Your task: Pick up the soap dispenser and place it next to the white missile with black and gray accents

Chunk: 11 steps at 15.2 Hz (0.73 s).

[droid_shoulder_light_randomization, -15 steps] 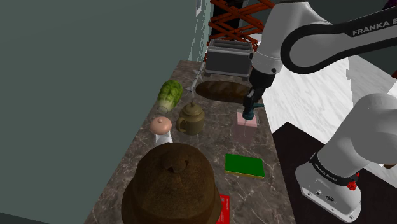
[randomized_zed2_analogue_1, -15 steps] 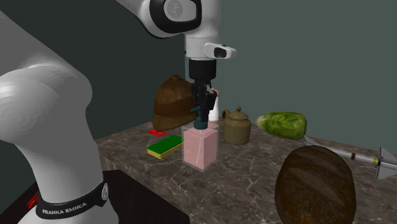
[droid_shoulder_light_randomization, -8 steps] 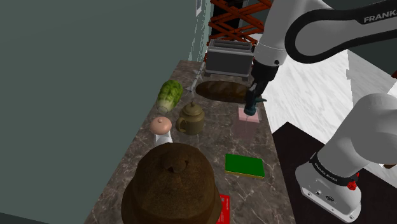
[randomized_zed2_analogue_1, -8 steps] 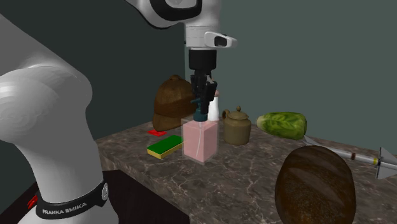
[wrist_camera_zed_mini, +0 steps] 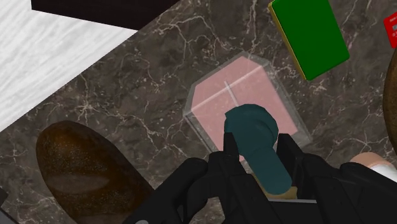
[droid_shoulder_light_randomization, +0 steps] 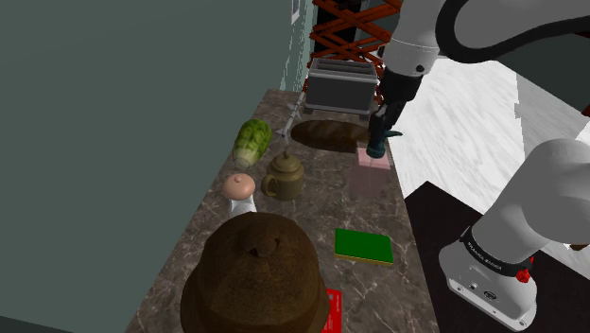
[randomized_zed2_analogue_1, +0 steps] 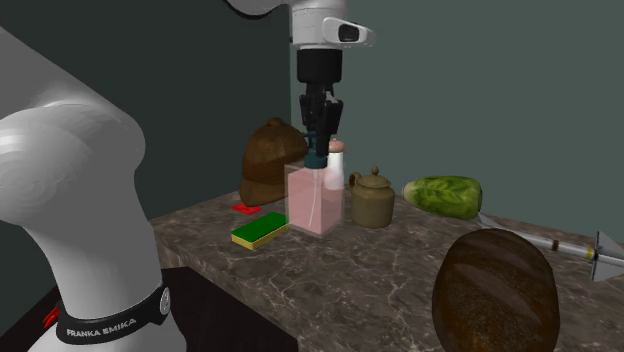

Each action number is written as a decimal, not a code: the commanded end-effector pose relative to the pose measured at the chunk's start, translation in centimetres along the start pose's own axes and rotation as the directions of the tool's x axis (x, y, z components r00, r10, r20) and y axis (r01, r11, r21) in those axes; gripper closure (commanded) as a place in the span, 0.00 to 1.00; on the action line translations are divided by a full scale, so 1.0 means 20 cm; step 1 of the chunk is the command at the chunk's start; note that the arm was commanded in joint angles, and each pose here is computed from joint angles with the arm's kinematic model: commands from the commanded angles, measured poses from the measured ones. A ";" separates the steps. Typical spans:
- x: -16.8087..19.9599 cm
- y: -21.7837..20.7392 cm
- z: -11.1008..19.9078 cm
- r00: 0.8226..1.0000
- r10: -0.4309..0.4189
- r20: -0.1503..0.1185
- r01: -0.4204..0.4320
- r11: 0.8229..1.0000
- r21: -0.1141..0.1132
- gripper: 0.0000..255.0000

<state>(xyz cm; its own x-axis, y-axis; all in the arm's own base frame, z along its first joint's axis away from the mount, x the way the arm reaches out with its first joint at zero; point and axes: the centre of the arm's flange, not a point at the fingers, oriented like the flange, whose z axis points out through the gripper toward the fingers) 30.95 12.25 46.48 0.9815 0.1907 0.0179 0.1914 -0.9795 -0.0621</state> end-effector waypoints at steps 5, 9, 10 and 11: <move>-0.01 -0.01 -0.16 1.000 0.000 0.000 0.000 1.000 0.000 1.00; 0.00 -0.01 -0.26 1.000 0.000 0.000 0.000 1.000 0.000 1.00; 0.00 -0.02 -0.29 1.000 0.000 0.000 0.000 1.000 0.000 1.00; 0.00 -0.02 -0.31 1.000 0.000 0.000 0.000 1.000 0.000 1.00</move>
<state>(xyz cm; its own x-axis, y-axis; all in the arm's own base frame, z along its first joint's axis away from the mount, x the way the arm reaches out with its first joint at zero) 30.80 12.14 52.21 0.9815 0.1908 0.0177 0.1915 -0.9795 -0.0620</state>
